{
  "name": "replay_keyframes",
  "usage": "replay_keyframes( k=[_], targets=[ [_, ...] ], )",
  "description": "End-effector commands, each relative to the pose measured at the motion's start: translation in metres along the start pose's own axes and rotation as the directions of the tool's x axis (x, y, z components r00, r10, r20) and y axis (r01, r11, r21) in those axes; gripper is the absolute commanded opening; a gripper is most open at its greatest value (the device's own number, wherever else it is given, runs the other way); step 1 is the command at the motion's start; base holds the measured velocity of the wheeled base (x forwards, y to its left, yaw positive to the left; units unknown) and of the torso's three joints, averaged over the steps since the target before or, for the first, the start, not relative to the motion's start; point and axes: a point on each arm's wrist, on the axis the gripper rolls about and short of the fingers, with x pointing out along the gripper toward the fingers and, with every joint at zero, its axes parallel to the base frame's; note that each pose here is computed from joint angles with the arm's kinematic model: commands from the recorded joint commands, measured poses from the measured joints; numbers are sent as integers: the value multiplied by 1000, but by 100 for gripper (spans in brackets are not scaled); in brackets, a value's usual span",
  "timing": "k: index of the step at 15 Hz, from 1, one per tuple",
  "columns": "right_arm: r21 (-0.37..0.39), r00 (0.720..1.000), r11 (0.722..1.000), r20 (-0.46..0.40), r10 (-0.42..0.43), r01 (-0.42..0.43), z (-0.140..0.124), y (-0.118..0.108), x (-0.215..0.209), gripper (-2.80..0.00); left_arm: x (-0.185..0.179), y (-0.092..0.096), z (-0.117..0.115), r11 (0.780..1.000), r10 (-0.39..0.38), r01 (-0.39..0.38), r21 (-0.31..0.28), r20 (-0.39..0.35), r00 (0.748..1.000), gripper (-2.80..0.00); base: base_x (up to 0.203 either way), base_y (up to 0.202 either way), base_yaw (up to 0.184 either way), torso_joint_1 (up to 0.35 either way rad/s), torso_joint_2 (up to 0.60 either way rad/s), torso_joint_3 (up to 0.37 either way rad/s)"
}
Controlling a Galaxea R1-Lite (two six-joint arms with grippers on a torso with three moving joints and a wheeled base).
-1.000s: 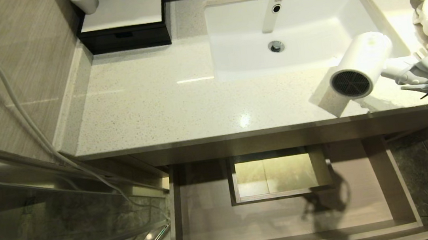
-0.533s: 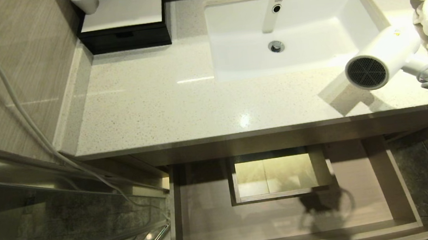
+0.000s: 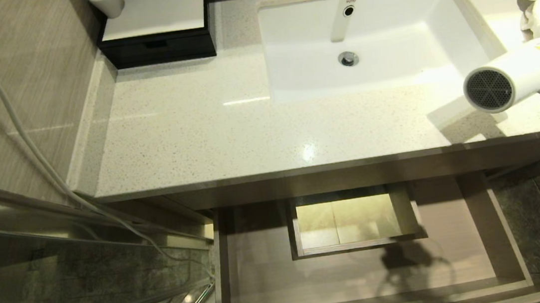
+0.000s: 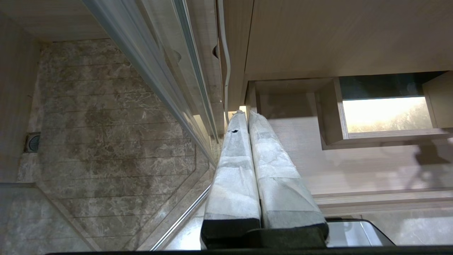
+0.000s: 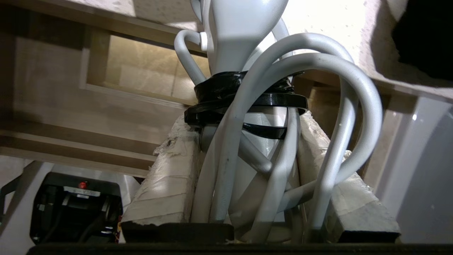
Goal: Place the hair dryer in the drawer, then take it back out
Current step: Put it into the drawer
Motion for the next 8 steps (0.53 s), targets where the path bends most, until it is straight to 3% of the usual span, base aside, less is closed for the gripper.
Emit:
replay_keyframes(
  k=[1,5,8],
  targets=[
    [-19,999,999,27,-31,32,-2,8,-15,-280,0,0,0,1000,1,-1,0,-1,1000,-280,0,0,0,0,0,0],
    [-30,999,999,20,-31,32,-26,25,-27,-280,0,0,0,1000,1,-1,0,-1,1000,-280,0,0,0,0,0,0],
    [-99,999,994,22,-47,49,-44,39,-40,-280,0,0,0,1000,1,-1,0,0,1000,-280,0,0,0,-32,21,-16]
  ],
)
